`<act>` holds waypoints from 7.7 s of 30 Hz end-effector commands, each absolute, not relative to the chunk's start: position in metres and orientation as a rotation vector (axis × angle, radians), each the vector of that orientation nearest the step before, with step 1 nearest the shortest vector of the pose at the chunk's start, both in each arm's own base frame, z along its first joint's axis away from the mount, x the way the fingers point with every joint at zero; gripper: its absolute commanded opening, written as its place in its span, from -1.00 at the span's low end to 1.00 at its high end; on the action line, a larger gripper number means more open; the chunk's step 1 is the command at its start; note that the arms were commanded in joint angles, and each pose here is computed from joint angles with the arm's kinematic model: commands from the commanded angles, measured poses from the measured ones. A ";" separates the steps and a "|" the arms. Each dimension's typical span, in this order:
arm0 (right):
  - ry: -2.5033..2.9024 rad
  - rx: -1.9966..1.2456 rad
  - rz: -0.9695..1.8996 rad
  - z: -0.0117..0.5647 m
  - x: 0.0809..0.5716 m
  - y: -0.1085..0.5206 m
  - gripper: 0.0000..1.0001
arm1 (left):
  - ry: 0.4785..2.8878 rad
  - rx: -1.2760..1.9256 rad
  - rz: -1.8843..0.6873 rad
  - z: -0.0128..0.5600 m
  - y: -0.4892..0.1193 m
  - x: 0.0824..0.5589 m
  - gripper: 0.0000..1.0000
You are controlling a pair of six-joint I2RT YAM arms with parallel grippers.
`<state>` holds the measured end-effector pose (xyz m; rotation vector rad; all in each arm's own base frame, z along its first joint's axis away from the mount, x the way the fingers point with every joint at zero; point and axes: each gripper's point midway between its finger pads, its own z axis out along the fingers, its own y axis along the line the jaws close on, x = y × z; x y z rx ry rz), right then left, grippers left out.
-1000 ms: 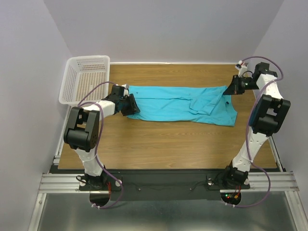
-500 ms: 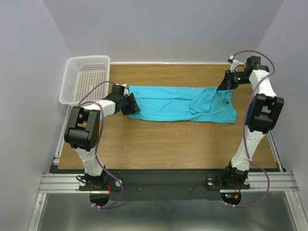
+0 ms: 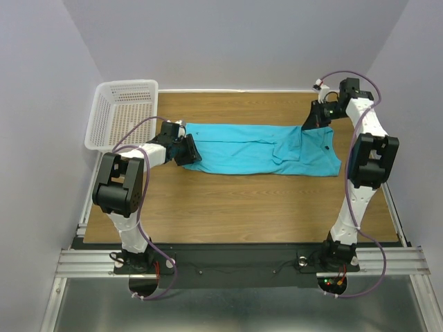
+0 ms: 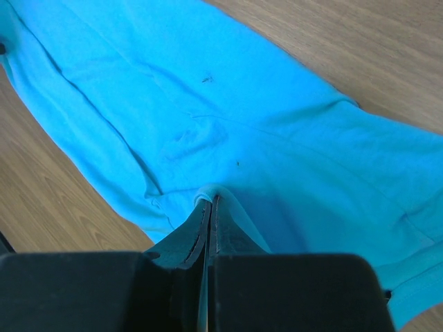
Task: Fold and stack the t-shirts
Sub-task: Fold the tshirt
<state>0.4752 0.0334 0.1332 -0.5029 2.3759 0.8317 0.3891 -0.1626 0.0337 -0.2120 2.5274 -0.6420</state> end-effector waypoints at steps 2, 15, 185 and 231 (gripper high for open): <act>2.308 -0.548 0.800 0.156 0.487 0.042 -0.99 | 2.634 -0.240 -0.544 0.007 -0.150 0.373 0.08; 2.287 -0.581 0.809 0.166 0.492 0.061 -0.99 | 2.639 -0.239 -0.542 0.005 -0.150 0.373 0.07; 2.471 -0.244 0.444 0.084 0.461 -0.056 -0.02 | 2.359 -0.210 -0.596 0.077 -0.148 0.361 0.38; 2.514 -0.114 0.352 0.076 0.429 -0.088 -0.99 | 2.533 -0.343 -0.487 0.017 -0.137 0.356 0.31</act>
